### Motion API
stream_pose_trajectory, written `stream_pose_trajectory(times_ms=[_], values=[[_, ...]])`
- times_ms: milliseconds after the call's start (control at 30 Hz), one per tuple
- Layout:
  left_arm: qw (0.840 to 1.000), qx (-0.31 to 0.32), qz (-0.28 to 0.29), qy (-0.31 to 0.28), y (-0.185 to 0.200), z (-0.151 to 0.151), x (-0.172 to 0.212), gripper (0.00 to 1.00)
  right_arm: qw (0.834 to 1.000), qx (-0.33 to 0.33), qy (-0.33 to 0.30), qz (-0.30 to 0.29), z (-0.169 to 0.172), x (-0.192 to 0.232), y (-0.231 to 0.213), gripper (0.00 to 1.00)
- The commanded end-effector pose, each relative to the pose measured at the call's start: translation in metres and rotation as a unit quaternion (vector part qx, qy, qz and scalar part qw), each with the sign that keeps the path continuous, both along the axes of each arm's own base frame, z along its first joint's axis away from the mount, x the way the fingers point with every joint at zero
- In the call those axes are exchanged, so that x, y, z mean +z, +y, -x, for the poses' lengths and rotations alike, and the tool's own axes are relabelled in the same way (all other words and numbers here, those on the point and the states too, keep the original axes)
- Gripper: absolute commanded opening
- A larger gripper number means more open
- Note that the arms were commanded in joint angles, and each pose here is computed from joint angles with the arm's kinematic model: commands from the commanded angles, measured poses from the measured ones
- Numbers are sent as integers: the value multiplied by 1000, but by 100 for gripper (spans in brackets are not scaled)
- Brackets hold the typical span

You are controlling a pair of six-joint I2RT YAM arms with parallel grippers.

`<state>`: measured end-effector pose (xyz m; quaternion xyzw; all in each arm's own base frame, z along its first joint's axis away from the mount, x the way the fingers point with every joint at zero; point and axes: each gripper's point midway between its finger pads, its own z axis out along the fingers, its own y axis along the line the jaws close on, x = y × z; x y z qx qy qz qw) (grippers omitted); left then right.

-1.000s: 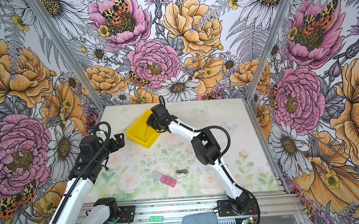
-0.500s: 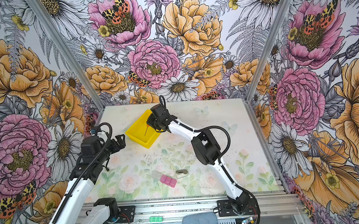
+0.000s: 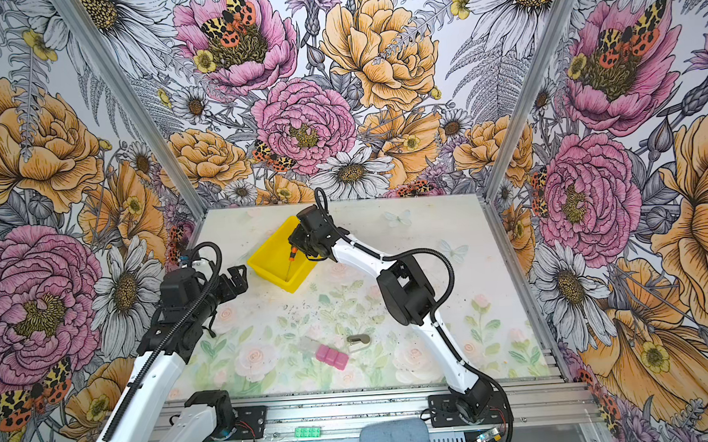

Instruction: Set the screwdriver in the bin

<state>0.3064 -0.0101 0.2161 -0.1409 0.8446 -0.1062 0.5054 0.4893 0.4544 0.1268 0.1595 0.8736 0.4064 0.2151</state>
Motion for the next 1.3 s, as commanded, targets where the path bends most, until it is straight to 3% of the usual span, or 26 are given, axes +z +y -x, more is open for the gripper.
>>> stream_pose_trajectory(times_ms=[0, 133, 433, 500, 700, 900, 1033, 1167, 1267], values=[[1000, 2, -10, -7, 1, 1, 2, 99, 1000, -6, -13, 3, 0, 7, -1, 47], [1000, 2, -8, -10, 1, 0, 3, 99, 1000, -5, -27, 10, 1, 17, -5, 54], [998, 68, 0, -21, 19, -1, 1, 99, 995, -7, -80, 63, 13, 53, -40, 83], [997, 75, 5, -14, 20, -1, -4, 99, 993, -9, -91, 79, 22, 61, -52, 99], [990, 138, 12, -3, 36, 1, -16, 99, 978, -21, -147, 146, 48, 91, -103, 99], [991, 134, -10, 11, 36, 6, -25, 99, 959, -18, -190, 209, 78, 113, -171, 99], [998, 57, -33, 13, 15, 4, -30, 99, 934, -30, -230, 270, 105, 125, -222, 99], [998, -4, -59, -28, -1, 2, -28, 99, 909, -68, -239, 336, 124, 117, -285, 99], [994, -35, -82, -66, -10, 1, -22, 99, 874, -129, -234, 406, 138, 108, -343, 100]])
